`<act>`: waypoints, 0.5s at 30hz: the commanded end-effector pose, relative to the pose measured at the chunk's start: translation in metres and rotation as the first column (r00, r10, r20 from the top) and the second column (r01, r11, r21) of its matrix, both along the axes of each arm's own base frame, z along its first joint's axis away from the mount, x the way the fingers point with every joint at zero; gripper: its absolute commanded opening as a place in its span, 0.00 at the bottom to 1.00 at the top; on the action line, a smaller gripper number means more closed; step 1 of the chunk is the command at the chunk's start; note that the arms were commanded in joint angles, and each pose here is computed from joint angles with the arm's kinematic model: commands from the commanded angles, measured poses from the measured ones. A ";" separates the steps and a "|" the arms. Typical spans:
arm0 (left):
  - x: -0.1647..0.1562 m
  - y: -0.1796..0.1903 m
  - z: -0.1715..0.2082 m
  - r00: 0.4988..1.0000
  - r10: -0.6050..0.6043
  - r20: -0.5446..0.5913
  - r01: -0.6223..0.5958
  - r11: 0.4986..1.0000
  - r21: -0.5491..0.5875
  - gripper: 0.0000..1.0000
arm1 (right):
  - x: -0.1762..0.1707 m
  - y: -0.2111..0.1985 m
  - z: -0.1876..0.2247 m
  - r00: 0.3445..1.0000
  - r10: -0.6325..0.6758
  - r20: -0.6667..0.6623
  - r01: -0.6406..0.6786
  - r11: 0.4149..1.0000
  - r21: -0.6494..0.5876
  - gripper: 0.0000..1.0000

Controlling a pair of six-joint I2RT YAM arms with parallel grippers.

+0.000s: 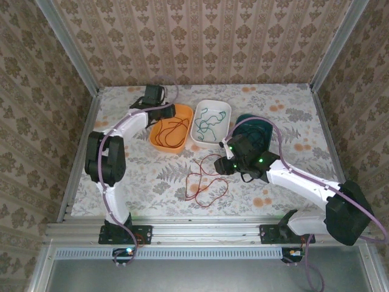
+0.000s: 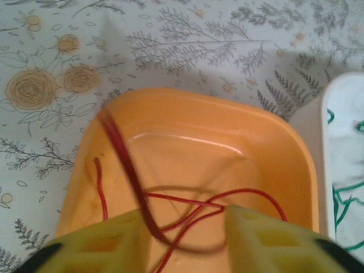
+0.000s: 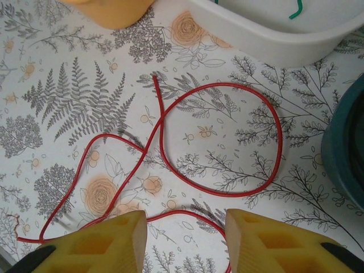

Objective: Untangle the cables

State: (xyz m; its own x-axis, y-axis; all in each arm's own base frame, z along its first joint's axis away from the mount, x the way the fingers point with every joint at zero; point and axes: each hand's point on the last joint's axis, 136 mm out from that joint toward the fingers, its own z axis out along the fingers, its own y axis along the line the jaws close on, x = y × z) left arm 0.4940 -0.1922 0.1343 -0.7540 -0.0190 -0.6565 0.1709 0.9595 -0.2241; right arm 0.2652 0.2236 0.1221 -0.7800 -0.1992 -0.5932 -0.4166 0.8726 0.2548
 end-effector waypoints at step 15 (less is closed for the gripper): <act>-0.083 -0.016 0.050 0.994 -0.066 0.086 0.072 0.995 -0.075 0.87 | -0.001 -0.006 -0.008 1.000 -0.002 -0.009 0.002 0.999 -0.033 0.43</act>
State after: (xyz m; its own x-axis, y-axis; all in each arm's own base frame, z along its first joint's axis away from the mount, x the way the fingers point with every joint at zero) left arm 0.4229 -0.2052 0.1940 -0.6636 0.0035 -0.7481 0.2577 0.9398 -0.2242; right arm 0.2653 0.2234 0.1246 -0.7757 -0.1965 -0.5997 -0.4178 0.8721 0.2546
